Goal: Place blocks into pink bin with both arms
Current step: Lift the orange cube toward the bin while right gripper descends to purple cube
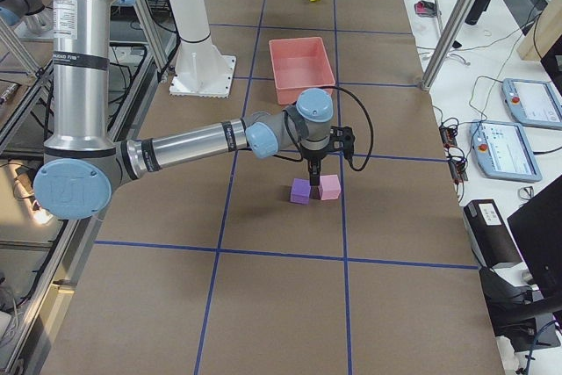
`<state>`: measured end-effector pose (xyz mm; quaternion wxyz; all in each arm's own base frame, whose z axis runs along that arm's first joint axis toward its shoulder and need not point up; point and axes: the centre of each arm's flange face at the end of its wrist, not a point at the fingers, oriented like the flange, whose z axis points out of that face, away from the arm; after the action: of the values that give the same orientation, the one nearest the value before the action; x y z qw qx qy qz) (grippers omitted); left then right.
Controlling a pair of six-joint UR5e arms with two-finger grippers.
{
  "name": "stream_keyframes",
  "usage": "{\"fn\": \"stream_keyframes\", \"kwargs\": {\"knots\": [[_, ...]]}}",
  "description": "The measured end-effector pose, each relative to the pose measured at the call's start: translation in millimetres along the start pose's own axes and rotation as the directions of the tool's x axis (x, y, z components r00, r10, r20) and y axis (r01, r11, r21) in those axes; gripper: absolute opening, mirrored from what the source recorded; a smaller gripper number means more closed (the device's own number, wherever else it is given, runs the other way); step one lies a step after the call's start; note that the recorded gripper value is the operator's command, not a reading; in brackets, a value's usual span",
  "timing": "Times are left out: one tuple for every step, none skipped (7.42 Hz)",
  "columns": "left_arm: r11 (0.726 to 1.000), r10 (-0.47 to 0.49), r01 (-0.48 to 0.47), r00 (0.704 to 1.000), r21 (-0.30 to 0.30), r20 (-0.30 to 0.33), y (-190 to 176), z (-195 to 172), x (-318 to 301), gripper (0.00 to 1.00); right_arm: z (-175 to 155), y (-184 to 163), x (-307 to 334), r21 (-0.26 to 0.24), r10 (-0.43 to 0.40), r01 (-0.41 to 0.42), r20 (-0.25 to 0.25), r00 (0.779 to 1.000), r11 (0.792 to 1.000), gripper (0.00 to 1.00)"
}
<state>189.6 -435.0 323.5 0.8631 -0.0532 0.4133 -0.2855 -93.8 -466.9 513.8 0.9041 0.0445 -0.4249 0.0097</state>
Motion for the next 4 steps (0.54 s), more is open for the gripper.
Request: {"fn": "stream_keyframes", "kwargs": {"knots": [[0.999,-0.054,0.054,0.998,0.001,-0.037,12.3,-24.1,36.7,0.00,19.8,3.8,-9.4,-0.001,0.012,-0.012,-0.007,1.000,1.000,1.00],[0.996,-0.092,0.093,0.994,-0.002,-0.060,23.3,-43.0,63.6,0.00,37.6,8.3,-18.7,-0.007,0.018,-0.018,-0.018,1.000,1.000,1.00],[0.993,-0.118,0.118,0.990,-0.008,-0.075,33.9,-55.4,84.4,0.00,56.4,13.1,-25.0,-0.018,0.018,-0.019,-0.044,0.999,1.000,1.00],[0.991,-0.135,0.134,0.988,-0.017,-0.080,45.8,-63.7,103.1,0.00,74.3,17.9,-27.7,-0.030,0.014,-0.016,-0.074,0.997,0.999,1.00]]}}
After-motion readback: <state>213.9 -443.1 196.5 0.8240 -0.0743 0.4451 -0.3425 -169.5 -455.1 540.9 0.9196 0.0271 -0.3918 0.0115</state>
